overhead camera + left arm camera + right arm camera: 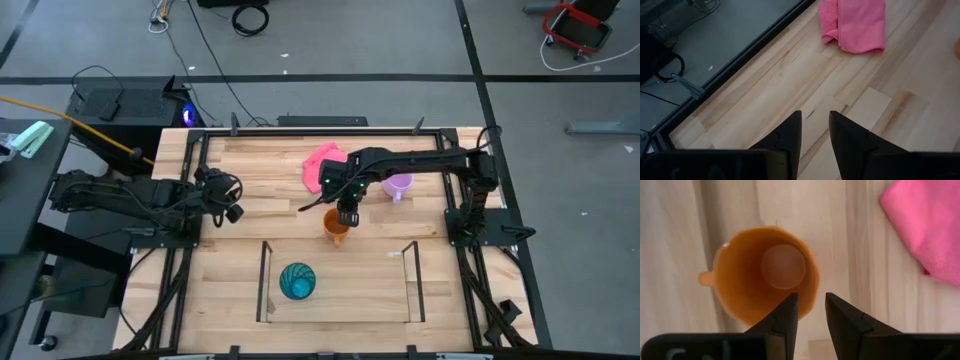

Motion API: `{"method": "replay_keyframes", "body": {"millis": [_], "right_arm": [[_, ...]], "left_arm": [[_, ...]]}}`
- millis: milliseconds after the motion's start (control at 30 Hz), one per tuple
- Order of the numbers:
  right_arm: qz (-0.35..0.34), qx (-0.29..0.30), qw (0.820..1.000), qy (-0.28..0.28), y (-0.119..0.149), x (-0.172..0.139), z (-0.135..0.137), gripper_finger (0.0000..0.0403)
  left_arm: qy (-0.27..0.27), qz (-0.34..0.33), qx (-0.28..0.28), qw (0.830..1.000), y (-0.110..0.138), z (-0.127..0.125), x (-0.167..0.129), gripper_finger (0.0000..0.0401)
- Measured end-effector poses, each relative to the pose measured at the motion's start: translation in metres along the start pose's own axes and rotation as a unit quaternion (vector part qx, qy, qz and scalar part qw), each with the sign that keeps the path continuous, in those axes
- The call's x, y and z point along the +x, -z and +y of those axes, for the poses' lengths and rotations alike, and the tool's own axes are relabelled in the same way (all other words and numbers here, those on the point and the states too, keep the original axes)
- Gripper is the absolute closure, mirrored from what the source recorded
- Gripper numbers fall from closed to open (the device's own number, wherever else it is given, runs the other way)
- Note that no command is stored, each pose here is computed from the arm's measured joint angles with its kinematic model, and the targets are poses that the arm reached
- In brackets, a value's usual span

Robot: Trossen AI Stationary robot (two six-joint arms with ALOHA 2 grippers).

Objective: Stack small to large cups/mugs on shelf
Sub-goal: Put the orange mug on the shelf

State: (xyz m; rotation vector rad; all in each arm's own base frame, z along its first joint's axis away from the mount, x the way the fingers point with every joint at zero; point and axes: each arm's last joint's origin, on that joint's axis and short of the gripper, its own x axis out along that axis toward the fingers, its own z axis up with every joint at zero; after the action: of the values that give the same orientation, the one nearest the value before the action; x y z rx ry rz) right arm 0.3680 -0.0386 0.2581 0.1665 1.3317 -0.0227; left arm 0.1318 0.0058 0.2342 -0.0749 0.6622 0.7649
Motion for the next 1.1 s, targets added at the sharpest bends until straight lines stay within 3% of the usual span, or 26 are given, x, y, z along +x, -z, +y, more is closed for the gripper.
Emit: {"method": "replay_keyframes", "body": {"millis": [333, 1100], "right_arm": [[0.014, -0.013, 1.000, 0.001, -0.006, 0.022, -0.004, 0.0298], [0.004, -0.005, 1.000, 0.000, -0.007, 0.024, -0.004, 0.0298]], "left_arm": [[0.000, 0.000, 0.000, 1.000, 0.000, 0.000, 0.000, 0.0294], [0.000, 0.000, -0.002, 1.000, 0.000, 0.000, 0.000, 0.0294]]}}
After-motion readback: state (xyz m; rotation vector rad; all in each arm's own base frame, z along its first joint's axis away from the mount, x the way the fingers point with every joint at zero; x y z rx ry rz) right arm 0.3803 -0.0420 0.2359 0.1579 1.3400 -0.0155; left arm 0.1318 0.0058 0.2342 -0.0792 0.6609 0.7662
